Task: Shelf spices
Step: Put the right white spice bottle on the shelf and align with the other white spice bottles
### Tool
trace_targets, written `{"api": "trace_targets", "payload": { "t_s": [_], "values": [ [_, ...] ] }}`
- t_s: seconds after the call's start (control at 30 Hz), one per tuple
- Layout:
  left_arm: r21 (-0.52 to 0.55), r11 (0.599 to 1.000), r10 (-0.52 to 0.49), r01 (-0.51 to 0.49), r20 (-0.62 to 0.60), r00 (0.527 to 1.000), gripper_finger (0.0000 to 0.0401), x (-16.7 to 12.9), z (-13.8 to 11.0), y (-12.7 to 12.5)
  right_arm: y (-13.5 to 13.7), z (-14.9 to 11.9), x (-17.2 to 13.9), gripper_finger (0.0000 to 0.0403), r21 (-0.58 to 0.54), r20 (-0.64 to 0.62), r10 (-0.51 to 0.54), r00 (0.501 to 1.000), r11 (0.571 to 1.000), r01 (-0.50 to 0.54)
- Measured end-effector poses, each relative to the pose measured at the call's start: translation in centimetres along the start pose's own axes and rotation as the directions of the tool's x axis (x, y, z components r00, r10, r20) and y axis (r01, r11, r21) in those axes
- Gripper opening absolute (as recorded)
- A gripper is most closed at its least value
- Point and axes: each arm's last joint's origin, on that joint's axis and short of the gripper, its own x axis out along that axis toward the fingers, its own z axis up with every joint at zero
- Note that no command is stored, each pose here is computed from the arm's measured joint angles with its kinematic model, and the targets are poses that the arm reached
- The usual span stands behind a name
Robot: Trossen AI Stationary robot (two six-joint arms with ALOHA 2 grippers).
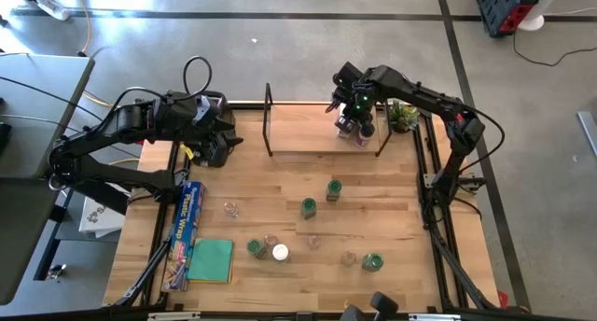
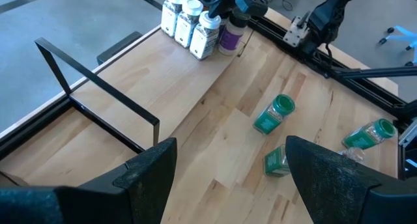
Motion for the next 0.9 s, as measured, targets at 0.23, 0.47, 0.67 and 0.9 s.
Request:
{"api": "trace_targets", "payload": {
  "t_s": [0.23, 0.47, 0.67, 0.9],
  "values": [
    [0.000, 1.000, 0.000, 0.000, 0.000, 1.000, 0.0282, 0.0, 0.0, 0.0, 0.0, 0.0, 0.0, 0.0000, -0.084, -0.003, -0.003, 1.000, 0.996, 0.003],
    [-0.008, 1.000, 0.000, 0.000, 0.000, 1.000, 0.0282, 0.0, 0.0, 0.0, -0.1, -0.1, 0.0, 0.0000, -0.168, -0.006, -0.045, 0.999, 0.985, 0.043],
    [-0.009, 1.000, 0.000, 0.000, 0.001, 1.000, 0.0282, 0.0, 0.0, 0.0, 0.1, -0.3, -0.8, 0.0000, -0.190, 0.023, -0.057, 0.998, 0.980, 0.060],
    [-0.010, 1.000, 0.000, 0.000, 0.003, 1.000, 0.0282, 0.0, 0.0, 0.0, 0.5, -0.7, -2.7, 0.0000, -0.189, 0.077, -0.056, 0.995, 0.980, 0.070]
  ]
}}
